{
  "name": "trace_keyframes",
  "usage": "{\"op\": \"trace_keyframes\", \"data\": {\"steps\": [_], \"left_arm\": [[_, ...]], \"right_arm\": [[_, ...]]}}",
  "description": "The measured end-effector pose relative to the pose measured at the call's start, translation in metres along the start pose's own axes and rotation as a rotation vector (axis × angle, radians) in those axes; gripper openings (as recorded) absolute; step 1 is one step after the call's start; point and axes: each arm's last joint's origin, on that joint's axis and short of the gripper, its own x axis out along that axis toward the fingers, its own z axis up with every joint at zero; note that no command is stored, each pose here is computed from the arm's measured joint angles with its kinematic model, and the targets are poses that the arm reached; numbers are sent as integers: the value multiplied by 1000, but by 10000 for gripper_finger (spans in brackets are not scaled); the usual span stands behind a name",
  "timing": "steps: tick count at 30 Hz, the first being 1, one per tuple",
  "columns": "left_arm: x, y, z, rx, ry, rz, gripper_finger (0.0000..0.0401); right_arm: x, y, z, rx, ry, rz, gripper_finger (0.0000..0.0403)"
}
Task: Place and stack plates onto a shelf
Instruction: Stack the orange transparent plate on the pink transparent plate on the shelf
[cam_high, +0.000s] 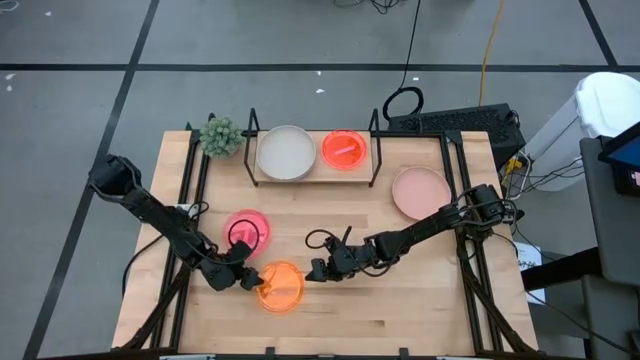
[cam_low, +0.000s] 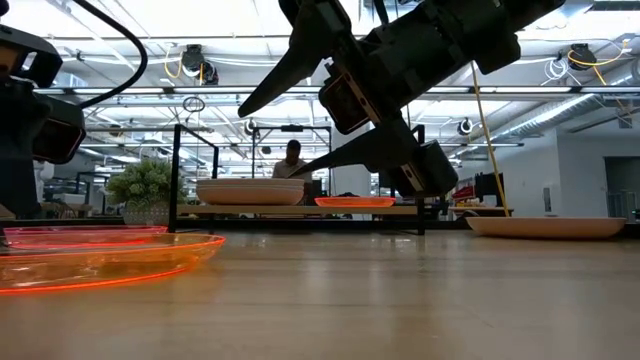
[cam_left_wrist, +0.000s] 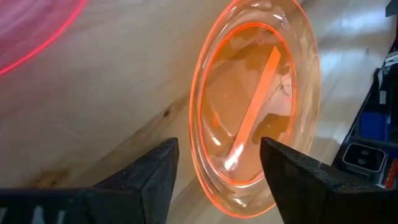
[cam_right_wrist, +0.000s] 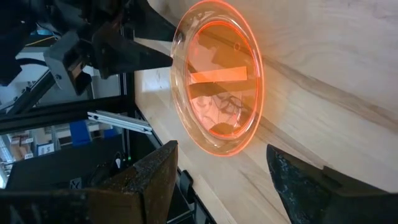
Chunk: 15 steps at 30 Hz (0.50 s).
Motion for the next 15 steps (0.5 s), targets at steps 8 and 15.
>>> {"op": "trace_keyframes", "data": {"steps": [8,15], "left_arm": [[1,2,0,4,-6,16,126],[1,2,1,2,-41,12,34]], "right_arm": [[0,0,0,-9,0,0,226],[0,0,0,-14,2,-1,226]]}}
